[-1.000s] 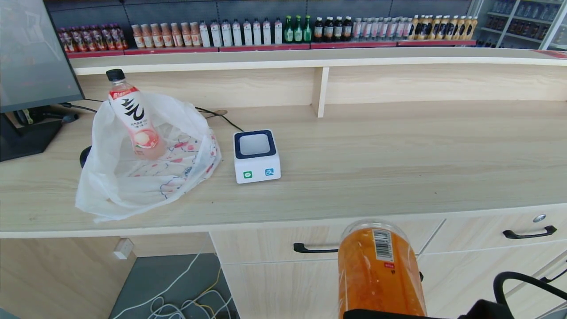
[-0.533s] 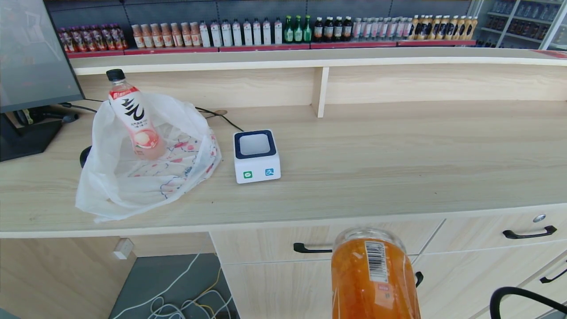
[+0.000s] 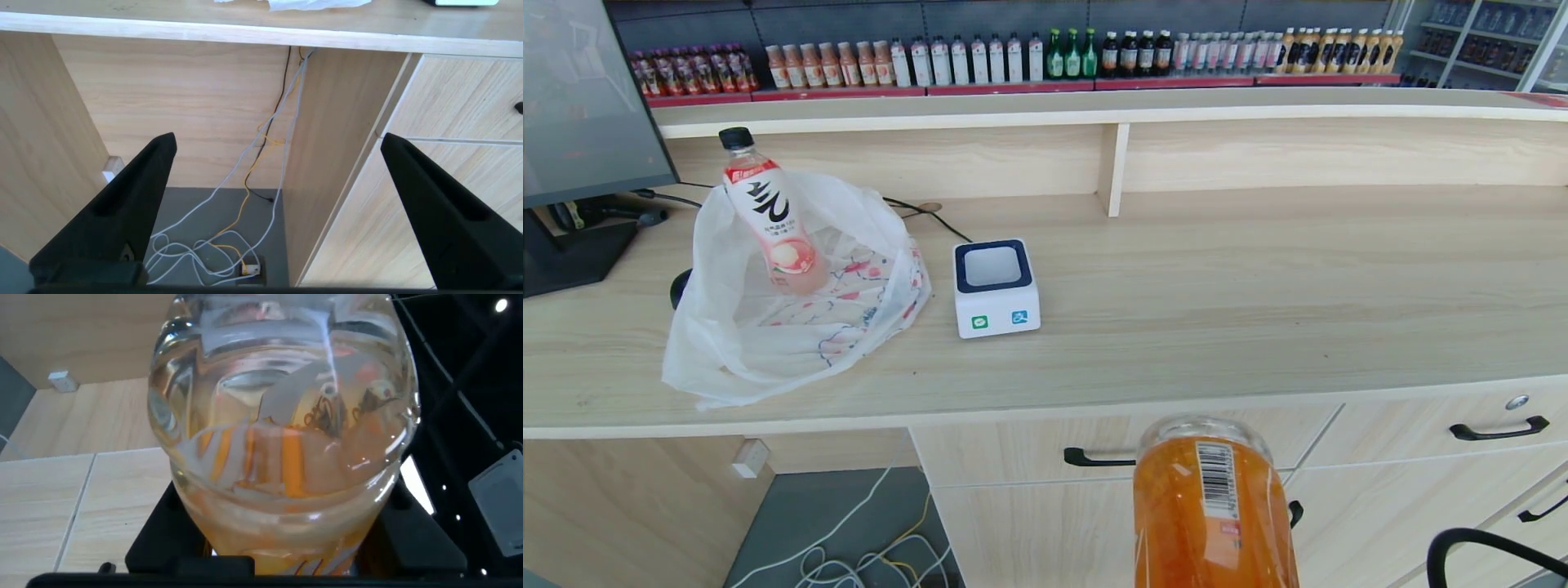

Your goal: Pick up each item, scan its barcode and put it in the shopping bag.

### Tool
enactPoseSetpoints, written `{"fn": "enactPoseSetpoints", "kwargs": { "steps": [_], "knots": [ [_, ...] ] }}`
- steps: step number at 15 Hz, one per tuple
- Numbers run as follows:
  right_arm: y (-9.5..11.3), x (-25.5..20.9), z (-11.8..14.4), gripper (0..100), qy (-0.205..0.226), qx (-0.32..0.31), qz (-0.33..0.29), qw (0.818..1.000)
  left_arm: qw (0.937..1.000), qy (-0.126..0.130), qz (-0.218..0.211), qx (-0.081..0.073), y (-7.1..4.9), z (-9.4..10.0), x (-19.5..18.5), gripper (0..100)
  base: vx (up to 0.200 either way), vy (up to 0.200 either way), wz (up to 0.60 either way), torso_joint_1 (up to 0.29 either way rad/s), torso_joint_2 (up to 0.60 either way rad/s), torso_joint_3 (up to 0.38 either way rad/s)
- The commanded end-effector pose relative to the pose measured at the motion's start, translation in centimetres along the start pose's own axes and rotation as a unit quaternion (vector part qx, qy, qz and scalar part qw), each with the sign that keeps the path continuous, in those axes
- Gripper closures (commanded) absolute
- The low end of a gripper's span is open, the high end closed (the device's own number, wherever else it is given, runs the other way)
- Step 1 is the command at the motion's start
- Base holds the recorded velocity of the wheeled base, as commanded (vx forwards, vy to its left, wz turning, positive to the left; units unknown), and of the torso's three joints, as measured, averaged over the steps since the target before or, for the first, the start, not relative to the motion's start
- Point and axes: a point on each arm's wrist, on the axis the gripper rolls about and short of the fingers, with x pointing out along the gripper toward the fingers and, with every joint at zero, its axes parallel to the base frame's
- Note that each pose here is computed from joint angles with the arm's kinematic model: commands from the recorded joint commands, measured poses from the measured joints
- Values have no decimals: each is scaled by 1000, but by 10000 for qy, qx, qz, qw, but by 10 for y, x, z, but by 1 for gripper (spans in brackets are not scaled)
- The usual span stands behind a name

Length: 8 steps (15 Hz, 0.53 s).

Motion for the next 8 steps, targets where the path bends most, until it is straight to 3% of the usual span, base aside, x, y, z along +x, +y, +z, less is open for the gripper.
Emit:
{"fn": "enactPoseSetpoints", "kwargs": {
  "steps": [1,8],
  "knots": [
    [-2,0,0,100,5,-45,-55,10000,10000,-4,3,2,0,0,0,0,0,0,0,0,0,0],
    [-2,-1,-3,100,89,-49,-65,9999,10000,-4,3,2,0,0,0,0,0,0,0,0,0,0]
  ]
}}
